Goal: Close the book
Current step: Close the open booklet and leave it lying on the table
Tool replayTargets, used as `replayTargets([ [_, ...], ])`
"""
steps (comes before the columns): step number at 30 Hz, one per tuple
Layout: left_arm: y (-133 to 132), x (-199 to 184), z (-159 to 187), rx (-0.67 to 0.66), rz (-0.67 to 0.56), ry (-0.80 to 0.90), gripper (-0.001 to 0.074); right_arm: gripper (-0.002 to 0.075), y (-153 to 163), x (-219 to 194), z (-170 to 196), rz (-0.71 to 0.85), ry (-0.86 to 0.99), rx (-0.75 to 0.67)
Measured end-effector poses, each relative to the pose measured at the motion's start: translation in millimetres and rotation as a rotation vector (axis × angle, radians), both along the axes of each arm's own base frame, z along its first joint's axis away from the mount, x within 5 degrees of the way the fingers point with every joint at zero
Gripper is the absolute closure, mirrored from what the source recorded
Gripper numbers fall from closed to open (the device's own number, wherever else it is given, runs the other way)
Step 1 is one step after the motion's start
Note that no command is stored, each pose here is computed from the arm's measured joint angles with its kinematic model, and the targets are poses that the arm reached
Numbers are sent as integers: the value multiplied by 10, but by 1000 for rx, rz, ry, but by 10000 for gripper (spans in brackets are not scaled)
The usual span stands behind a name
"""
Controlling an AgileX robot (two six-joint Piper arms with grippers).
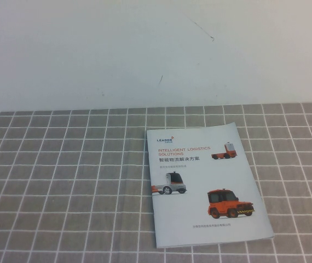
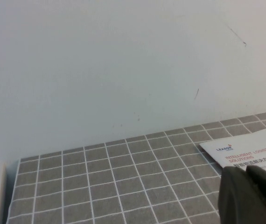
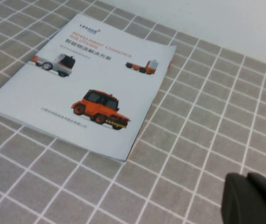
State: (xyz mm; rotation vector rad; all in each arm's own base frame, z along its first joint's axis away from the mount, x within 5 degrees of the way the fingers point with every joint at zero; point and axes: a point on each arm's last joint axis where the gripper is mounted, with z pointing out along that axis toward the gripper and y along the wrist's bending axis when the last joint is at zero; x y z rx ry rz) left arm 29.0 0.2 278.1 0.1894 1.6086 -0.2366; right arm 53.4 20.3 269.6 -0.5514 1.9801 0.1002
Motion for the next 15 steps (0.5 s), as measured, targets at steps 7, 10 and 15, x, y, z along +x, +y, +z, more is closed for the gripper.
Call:
replayTargets([
  [7,2,0,-16,1,2,18,738,729,20,-18,-146,8,88,13],
  [10,2,0,-16,0,2,19,738,729,20,-20,-149,8,93,12],
  [15,2,0,-17,-2,2,20,738,729,20,-20,-149,8,93,12],
])
